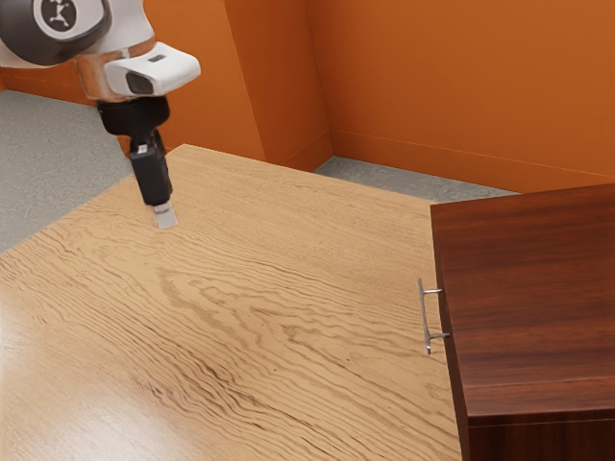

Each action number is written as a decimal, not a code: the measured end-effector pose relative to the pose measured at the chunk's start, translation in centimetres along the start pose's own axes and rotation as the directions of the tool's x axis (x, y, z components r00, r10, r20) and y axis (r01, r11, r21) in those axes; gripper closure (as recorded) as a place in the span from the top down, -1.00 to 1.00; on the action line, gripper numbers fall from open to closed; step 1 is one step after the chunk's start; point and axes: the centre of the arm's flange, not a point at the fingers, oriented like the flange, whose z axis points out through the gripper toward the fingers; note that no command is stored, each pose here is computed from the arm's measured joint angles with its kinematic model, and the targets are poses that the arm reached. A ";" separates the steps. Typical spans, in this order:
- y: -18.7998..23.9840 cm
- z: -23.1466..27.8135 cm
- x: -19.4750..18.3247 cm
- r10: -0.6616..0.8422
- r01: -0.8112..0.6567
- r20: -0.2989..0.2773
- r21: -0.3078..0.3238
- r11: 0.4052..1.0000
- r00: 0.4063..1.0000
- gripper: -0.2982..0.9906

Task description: Pull the drawer handle with one arm to open the drawer

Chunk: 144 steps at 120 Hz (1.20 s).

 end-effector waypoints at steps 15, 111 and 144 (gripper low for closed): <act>0.5 -0.3 0.3 0.054 -0.054 -0.016 0.009 0.998 0.998 0.53; 5.4 7.8 4.9 0.839 -0.829 -0.043 0.137 0.543 0.543 0.54; 6.1 8.7 8.4 0.954 -0.921 -0.097 0.247 0.300 0.285 0.31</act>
